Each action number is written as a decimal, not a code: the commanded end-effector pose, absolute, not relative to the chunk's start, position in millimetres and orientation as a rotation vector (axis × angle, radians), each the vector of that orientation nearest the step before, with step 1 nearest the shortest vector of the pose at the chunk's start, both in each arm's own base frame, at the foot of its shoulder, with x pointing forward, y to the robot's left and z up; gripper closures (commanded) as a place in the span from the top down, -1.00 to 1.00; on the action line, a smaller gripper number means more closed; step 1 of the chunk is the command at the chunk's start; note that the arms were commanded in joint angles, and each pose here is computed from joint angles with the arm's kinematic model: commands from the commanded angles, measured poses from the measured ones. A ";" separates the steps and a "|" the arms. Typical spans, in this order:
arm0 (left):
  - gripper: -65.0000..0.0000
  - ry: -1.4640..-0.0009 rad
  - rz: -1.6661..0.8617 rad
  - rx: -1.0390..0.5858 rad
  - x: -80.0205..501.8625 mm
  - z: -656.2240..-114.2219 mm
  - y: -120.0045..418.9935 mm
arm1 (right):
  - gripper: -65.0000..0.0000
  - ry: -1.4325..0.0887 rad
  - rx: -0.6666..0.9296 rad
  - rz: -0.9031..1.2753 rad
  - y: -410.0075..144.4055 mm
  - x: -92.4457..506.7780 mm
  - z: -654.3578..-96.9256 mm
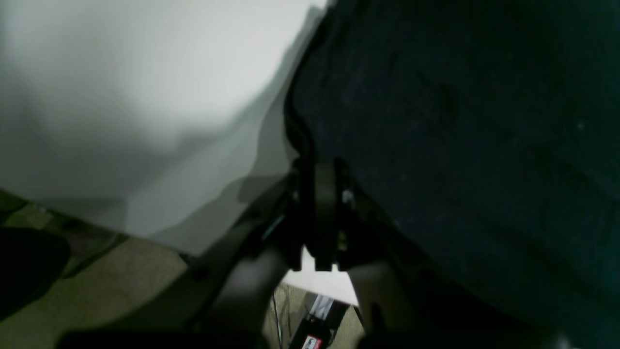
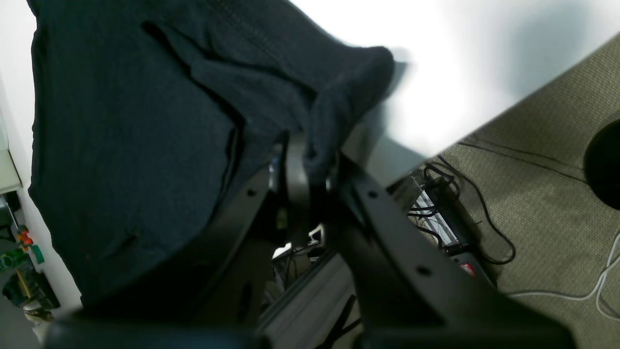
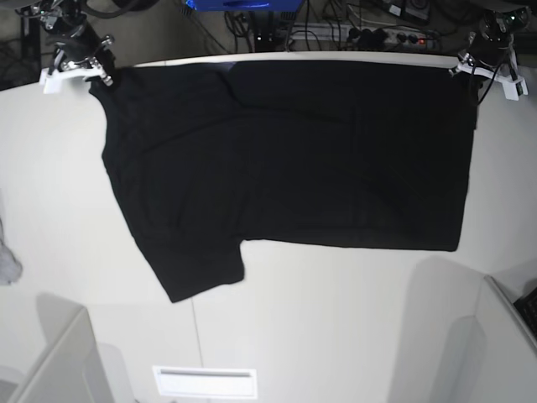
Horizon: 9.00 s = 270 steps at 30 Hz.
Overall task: Fold the T-shirt properly
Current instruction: 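Drag the shirt by its shoulders toward the robot with both grippers, then open both grippers and move them to the shirt's hem corners, then grasp the hem corners with both grippers, then lift the hem and fold it over toward the collar with both grippers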
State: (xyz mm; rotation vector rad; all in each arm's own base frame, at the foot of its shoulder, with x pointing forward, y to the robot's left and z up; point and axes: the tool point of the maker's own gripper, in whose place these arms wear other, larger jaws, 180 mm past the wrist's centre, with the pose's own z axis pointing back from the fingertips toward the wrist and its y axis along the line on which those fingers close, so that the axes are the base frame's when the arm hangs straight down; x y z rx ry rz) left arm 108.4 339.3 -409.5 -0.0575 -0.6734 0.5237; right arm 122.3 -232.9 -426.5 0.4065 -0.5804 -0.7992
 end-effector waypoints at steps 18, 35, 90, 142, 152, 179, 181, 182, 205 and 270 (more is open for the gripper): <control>0.74 -0.811 0.664 0.140 82.7 -359.2 416.1 | -0.08 -0.698 0.303 -0.850 -287.4 122.3 -402.6; 0.19 -0.981 0.402 0.112 144.6 -306.8 386.1 | -0.10 -0.851 0.521 -0.399 -211.4 277.2 -345.5; -1.00 -0.949 0.456 0.077 142.3 -327.4 388.9 | -0.92 -0.611 0.265 -0.045 -181.2 463.6 -428.6; 0.76 -0.795 0.213 -0.034 433.4 -383.6 356.9 | -1.00 -0.605 0.257 -0.048 -186.1 462.4 -428.9; 0.76 -0.753 0.255 -0.058 427.3 -404.2 352.2 | -1.00 -0.605 0.255 -0.049 -187.0 462.3 -428.8; -1.00 -0.757 0.231 -0.031 413.4 -408.6 354.2 | -1.00 -0.683 0.258 -0.066 -187.7 467.8 -428.0; -1.00 -0.791 0.211 -0.004 413.8 -398.1 358.6 | -1.00 -0.698 0.256 -0.068 -188.9 470.0 -425.9; -1.00 -0.800 0.203 0.006 412.9 -395.2 360.0 | -1.00 -0.704 0.257 -0.065 -188.3 471.2 -424.1; -1.00 -0.893 0.024 0.154 380.5 -345.6 345.2 | -1.00 -0.891 0.250 -0.008 -184.4 456.0 -376.8; -1.00 -0.932 -0.094 0.123 237.6 -297.8 309.5 | -1.00 -0.845 0.231 0.047 -187.9 339.1 -352.0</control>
